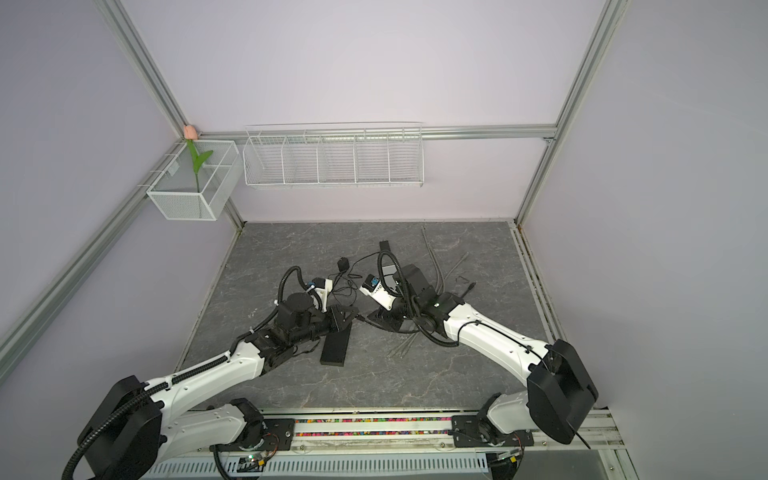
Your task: Insert the plug into the switch port
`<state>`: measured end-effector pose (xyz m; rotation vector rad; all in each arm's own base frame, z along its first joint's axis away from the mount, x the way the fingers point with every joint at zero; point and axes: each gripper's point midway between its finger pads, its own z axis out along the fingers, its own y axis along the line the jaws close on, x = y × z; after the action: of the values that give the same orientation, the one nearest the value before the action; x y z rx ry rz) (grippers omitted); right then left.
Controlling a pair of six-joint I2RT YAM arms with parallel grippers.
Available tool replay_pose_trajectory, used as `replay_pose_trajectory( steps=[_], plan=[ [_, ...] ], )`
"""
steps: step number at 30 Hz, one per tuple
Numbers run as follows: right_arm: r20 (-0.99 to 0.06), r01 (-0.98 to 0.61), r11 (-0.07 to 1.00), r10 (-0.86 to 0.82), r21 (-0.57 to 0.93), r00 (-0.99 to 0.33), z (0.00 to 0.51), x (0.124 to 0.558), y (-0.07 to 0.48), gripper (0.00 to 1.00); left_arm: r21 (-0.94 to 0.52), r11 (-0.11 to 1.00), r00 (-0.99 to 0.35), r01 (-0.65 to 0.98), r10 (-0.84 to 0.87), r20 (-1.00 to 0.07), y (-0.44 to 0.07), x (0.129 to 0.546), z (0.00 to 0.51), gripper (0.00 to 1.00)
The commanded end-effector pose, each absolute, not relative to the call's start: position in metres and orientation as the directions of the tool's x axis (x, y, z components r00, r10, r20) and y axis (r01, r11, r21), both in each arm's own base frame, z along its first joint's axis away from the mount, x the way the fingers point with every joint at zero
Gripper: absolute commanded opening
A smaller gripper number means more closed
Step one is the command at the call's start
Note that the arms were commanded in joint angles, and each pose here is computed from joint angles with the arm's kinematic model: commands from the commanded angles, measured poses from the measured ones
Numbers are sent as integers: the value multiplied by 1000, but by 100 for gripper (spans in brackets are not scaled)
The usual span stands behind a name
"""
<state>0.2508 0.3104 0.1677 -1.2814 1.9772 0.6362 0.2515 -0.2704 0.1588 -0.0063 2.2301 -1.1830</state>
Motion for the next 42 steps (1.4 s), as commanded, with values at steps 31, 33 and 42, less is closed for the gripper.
replay_pose_trajectory(
  steps=[31,33,42],
  plan=[
    [-734,-953,302,-640,32,-228,123,242,343,17,-743,596,-785,304,-286,-550,-266,250,180,0],
    [-734,-948,316,-636,32,-237,124,243,342,11,-740,602,-786,300,-284,-550,-265,250,177,0],
    [-753,-943,332,-614,27,-238,135,241,340,7,-719,638,-795,277,-269,-544,-258,247,162,0]
  ],
)
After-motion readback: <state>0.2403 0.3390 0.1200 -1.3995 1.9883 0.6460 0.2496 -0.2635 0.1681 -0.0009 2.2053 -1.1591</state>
